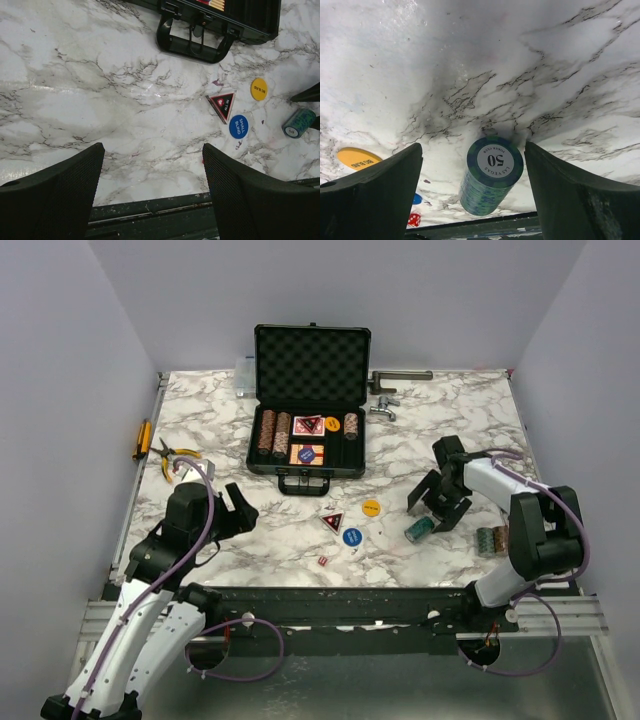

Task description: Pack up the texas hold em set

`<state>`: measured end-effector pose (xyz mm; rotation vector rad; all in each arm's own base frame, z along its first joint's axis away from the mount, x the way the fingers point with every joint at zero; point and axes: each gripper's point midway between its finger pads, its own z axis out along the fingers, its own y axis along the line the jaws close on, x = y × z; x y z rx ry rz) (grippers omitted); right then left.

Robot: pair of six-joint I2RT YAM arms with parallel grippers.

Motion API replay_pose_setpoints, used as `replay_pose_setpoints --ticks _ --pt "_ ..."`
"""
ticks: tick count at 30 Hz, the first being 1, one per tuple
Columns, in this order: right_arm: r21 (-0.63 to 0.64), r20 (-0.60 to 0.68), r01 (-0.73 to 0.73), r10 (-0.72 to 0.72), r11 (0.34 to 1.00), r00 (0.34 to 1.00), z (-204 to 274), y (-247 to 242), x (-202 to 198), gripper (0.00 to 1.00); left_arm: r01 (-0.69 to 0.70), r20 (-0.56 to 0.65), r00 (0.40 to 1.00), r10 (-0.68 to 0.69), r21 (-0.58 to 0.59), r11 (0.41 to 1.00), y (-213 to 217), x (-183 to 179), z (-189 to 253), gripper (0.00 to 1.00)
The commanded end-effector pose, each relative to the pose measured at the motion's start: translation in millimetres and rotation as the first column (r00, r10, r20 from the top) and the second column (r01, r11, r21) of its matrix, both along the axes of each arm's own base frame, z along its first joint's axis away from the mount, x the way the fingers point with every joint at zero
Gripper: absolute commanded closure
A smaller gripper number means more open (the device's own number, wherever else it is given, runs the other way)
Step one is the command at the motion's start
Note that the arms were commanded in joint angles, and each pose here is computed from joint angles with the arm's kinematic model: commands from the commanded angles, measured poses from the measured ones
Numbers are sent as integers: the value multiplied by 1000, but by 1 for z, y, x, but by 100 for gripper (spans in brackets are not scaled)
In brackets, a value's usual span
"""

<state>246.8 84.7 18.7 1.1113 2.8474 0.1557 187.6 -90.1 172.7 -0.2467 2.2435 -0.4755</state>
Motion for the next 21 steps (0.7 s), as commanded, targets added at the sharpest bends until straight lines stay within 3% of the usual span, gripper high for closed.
replay_pose_setpoints --ticks 1,13,21 --pt "-37 5 21 -21 999 1000 8 -7 -4 15 -1 34 999 1 3 1000 2 2 5 21" --pt "-27 -14 22 -23 999 1000 9 -6 -13 30 -26 43 999 26 1 1000 7 3 7 23" --pt "27 7 -37 37 999 999 7 3 -10 58 -21 31 999 21 -4 1000 5 3 5 27"
